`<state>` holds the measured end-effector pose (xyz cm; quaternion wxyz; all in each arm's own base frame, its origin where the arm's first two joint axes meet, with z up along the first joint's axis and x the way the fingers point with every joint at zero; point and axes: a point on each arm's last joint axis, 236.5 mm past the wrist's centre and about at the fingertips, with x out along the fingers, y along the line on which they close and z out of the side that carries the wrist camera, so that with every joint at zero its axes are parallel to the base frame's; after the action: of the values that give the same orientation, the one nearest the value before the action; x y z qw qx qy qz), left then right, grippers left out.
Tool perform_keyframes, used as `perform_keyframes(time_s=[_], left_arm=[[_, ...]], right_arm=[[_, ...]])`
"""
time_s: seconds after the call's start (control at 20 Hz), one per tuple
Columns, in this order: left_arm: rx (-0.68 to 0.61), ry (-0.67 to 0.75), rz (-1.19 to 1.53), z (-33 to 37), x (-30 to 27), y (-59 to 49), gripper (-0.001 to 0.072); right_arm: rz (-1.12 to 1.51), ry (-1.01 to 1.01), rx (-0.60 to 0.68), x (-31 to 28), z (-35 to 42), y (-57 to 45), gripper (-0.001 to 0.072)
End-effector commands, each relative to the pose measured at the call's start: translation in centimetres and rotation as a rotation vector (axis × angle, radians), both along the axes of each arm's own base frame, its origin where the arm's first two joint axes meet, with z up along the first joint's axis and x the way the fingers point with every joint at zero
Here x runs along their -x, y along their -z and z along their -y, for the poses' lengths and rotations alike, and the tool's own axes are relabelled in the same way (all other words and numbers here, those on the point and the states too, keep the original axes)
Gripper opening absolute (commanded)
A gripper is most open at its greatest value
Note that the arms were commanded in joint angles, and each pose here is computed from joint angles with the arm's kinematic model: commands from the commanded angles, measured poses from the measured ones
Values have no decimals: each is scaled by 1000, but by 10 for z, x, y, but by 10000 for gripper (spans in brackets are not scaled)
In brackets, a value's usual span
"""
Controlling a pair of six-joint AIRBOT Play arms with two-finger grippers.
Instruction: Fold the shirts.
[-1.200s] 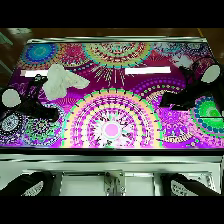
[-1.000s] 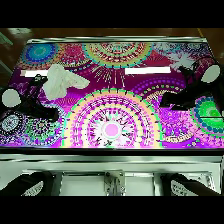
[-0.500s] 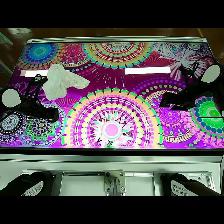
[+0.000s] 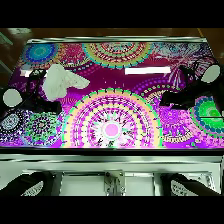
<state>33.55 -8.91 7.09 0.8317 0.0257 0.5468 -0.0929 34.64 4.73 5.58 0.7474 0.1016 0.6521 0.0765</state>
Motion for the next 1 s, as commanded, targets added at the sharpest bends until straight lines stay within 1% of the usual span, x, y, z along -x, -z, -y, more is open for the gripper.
perform_keyframes(time_s=[0.0, 0.1, 0.2, 0.3, 0.35, 0.55, 0.65, 0.75, 0.9, 0.95], left_arm=[[115, -22, 110, 23, -30, -11, 596], [105, -49, 167, 18, -55, -9, 610], [31, -96, 165, -8, -88, 0, 610], [-14, -155, 153, -37, -132, 10, 623], [-15, -185, 153, -49, -155, 15, 668], [12, -354, 109, -93, -231, 57, 671], [29, -447, 50, -115, -245, 92, 671], [55, -487, -7, -126, -250, 125, 675], [50, -472, -40, -134, -252, 153, 676], [43, -460, -50, -134, -251, 159, 662]], right_arm=[[-5, -2, 2, 1, 0, 1, 640], [23, 5, 4, -6, 1, 0, 640], [64, 15, 4, -15, 1, -2, 640], [84, 20, 4, -20, 1, -3, 640], [90, 22, 5, -22, 2, -3, 640], [107, 19, 7, -25, 2, -4, 640], [129, 20, 9, -30, 3, -5, 640], [157, 28, 8, -37, 3, -7, 639], [176, 33, 8, -41, 3, -9, 639], [176, 33, 8, -41, 3, -9, 639]])
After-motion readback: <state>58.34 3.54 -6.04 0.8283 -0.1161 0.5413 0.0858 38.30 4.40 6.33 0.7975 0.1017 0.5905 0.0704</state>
